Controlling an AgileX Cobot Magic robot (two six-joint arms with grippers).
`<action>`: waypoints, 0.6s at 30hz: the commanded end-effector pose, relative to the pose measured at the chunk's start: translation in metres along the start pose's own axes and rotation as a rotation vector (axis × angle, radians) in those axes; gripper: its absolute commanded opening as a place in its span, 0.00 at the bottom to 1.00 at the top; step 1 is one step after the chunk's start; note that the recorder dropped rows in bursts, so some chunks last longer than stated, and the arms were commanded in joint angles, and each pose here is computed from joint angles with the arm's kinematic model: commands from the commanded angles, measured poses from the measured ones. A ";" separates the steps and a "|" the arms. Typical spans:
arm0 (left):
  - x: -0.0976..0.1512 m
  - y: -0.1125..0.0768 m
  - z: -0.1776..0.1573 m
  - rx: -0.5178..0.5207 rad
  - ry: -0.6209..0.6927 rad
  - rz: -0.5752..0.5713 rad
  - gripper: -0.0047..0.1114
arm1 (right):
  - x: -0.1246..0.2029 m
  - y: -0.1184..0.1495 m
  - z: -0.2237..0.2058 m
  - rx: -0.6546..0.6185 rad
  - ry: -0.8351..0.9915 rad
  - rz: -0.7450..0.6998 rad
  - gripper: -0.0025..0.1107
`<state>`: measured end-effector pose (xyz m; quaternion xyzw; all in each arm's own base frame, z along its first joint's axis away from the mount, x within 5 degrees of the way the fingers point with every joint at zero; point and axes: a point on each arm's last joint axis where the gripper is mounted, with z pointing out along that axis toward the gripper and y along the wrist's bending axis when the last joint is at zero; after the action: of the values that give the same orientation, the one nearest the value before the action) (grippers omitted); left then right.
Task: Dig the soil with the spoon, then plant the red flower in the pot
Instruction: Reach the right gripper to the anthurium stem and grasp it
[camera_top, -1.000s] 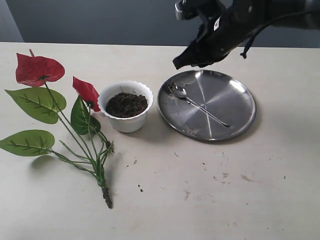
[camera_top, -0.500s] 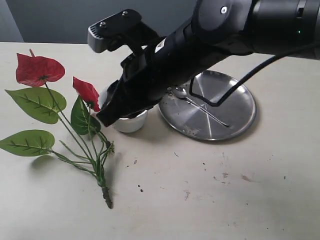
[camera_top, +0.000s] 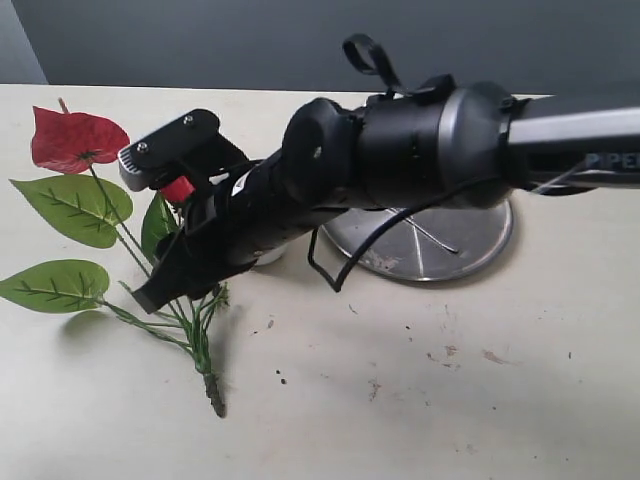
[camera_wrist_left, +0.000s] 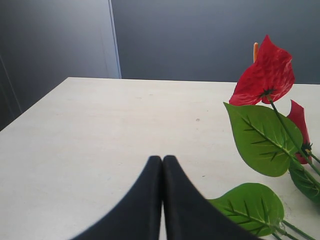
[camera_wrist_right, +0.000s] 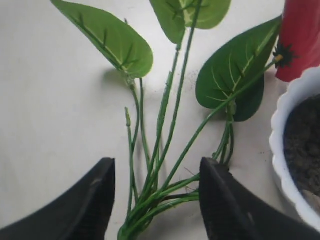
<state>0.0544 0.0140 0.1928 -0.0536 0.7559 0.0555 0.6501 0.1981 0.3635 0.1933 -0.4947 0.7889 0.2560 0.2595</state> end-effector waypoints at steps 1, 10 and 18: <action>0.001 0.000 0.000 -0.002 0.002 -0.002 0.04 | 0.004 -0.006 0.014 0.028 -0.015 0.039 0.46; 0.001 0.000 0.000 -0.002 0.002 -0.002 0.04 | 0.001 -0.008 0.029 0.021 -0.023 0.103 0.46; 0.001 0.000 0.000 -0.002 0.002 -0.002 0.04 | -0.010 -0.008 0.044 -0.018 -0.014 0.105 0.46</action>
<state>0.0544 0.0140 0.1928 -0.0536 0.7559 0.0555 0.6501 0.2144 0.3922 0.1702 -0.4528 0.8090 0.2780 0.2514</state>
